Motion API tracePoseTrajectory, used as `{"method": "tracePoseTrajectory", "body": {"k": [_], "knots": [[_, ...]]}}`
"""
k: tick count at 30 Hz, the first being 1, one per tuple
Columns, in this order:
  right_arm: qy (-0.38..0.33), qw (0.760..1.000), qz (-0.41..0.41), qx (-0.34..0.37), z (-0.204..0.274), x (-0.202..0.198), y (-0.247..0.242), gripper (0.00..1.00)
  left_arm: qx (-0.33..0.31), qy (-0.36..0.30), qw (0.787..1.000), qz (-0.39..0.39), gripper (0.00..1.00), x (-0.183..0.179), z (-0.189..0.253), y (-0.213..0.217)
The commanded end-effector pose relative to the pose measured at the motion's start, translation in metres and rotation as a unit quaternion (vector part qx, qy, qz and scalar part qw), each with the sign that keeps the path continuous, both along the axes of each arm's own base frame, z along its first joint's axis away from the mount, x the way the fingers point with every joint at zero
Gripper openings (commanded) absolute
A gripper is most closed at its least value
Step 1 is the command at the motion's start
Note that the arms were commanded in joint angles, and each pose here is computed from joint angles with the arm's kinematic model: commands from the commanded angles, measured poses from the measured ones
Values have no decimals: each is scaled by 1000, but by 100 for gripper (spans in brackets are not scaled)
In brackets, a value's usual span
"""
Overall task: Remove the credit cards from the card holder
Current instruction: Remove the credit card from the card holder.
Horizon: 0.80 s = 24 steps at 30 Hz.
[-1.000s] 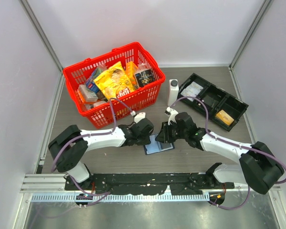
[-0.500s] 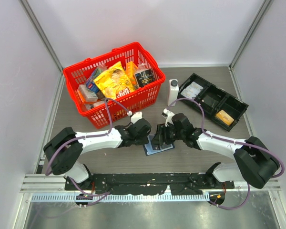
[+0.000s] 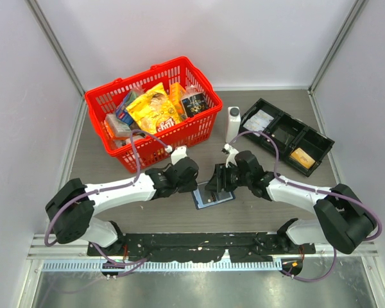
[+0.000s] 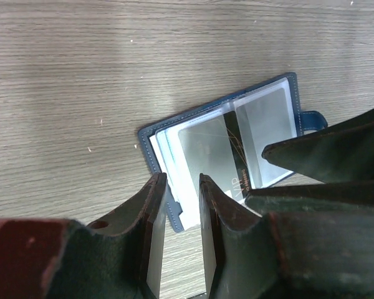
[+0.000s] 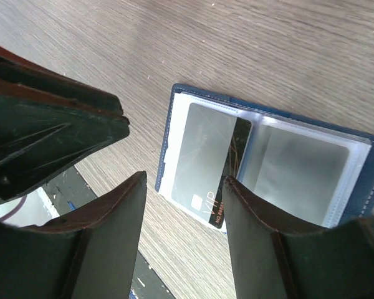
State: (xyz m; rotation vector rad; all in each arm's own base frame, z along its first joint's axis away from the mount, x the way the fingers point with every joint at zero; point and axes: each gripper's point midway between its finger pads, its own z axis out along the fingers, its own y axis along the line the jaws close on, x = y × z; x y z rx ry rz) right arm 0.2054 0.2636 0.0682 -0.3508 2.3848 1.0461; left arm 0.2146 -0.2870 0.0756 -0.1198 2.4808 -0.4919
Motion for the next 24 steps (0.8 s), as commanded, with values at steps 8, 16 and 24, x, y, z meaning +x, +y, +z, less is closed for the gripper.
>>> {"method": "tracePoseTrajectory", "body": {"k": [8,16,24], "knots": [[2,998,-18,65,7,11,1,48,-45,18,998,-32,25,5,-3,-36],[23,997,-26,67,-14,11,-3,45,-38,41,998,-28,15,1,-23,-33],[44,996,-29,71,-29,6,-3,43,-25,69,997,-20,6,-5,-44,-24]]}}
